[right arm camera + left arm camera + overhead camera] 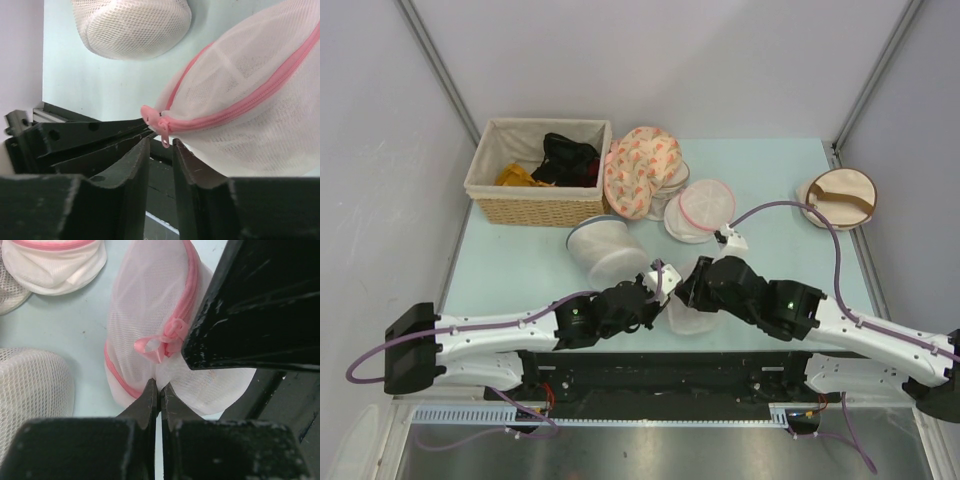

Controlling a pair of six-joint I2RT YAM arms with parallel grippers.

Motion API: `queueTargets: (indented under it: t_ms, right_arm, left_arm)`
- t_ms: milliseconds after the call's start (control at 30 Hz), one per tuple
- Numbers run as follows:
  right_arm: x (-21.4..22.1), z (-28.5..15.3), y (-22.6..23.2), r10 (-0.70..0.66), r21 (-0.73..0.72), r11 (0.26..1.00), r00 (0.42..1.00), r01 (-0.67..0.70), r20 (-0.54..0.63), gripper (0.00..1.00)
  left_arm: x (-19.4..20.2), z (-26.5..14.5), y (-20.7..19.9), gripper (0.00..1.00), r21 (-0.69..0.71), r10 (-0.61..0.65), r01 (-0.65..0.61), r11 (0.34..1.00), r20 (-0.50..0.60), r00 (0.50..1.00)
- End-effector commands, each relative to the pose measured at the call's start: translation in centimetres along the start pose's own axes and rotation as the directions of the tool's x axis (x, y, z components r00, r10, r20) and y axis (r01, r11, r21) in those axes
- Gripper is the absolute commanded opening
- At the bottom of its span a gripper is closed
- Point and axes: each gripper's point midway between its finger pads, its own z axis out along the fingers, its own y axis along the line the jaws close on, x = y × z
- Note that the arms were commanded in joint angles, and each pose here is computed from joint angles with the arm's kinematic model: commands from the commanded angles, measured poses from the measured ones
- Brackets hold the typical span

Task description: Unzip the laundry bag and remove the bra

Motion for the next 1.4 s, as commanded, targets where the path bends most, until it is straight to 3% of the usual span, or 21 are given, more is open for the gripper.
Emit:
queueTargets:
  t_ms: [0,100,200,233,267,633,833,1033,1067,1100,1133,1167,1367]
  right_arm:
    - [-0.6,0.7,0.6,0.042,-0.028,0.999,0.999,-0.041,0.023,0.26]
    - [-0.2,1.1,0.2,0.042,-0.014,0.999,0.999,-0.042,0.015,0.25]
    - [-0.4,1.0,0.1,0.061,-0.013,0.998,0.998,-0.060,0.028,0.15]
    - [-0.5,1.1,-0.4,0.066,0.000,0.998,0.997,-0.066,0.040,0.04]
    - [-0.8,0.6,-0.5,0.077,-0.006,0.997,0.996,-0.077,0.053,0.00]
    - [-3.7,-3.7,-5.8,0.189,-0.004,0.981,0.961,-0.192,0.201,0.00]
    - [-3.6,-4.1,-9.2,0.195,0.061,0.975,0.958,-0.212,0.210,0.00]
    - [-3.7,-4.0,-8.0,0.211,-0.006,0.977,0.958,-0.214,0.193,0.00]
    - [-3.7,-3.9,-7.7,0.202,-0.016,0.979,0.962,-0.202,0.186,0.00]
    - [-3.5,-3.8,-7.3,0.200,-0.032,0.980,0.965,-0.198,0.168,0.00]
    - [-3.7,-3.7,-6.8,0.199,-0.049,0.980,0.966,-0.194,0.165,0.00]
    - [-3.4,-3.3,-6.8,0.194,-0.039,0.981,0.970,-0.190,0.150,0.00]
    - [-3.1,-2.5,-4.9,0.184,-0.090,0.981,0.976,-0.174,0.119,0.00]
  left_arm:
    - [-3.4,-0.8,-0.5,0.00,0.024,-0.071,0.068,0.997,0.124,0.990]
    - [-3.4,-1.0,-0.4,0.00,0.023,-0.073,0.070,0.997,0.130,0.989]
    - [-3.1,-1.0,-0.4,0.00,0.021,-0.069,0.066,0.998,0.129,0.989]
    - [-3.0,-1.0,-0.4,0.01,0.020,-0.067,0.065,0.998,0.126,0.990]
    - [-2.9,-1.1,-0.3,0.00,0.019,-0.069,0.067,0.998,0.127,0.990]
    - [-1.6,-1.2,0.0,0.00,0.015,-0.068,0.067,0.998,0.130,0.989]
    - [-1.7,-1.2,0.1,0.00,0.014,-0.052,0.051,0.999,0.140,0.989]
    - [-2.4,-1.4,-0.5,0.00,0.052,-0.024,0.015,0.999,0.173,0.985]
    - [-2.6,-1.6,-0.9,0.27,0.076,-0.014,0.000,0.997,0.177,0.984]
    - [-3.1,-1.8,-1.5,0.59,0.114,0.006,-0.028,0.993,0.184,0.983]
    - [-3.4,-2.0,-1.7,0.84,0.124,0.020,-0.045,0.991,0.190,0.982]
    - [-4.3,-2.4,-1.7,1.00,0.131,0.022,-0.051,0.990,0.209,0.978]
    - [-8.9,-5.0,-3.2,1.00,0.222,0.080,-0.164,0.961,0.344,0.936]
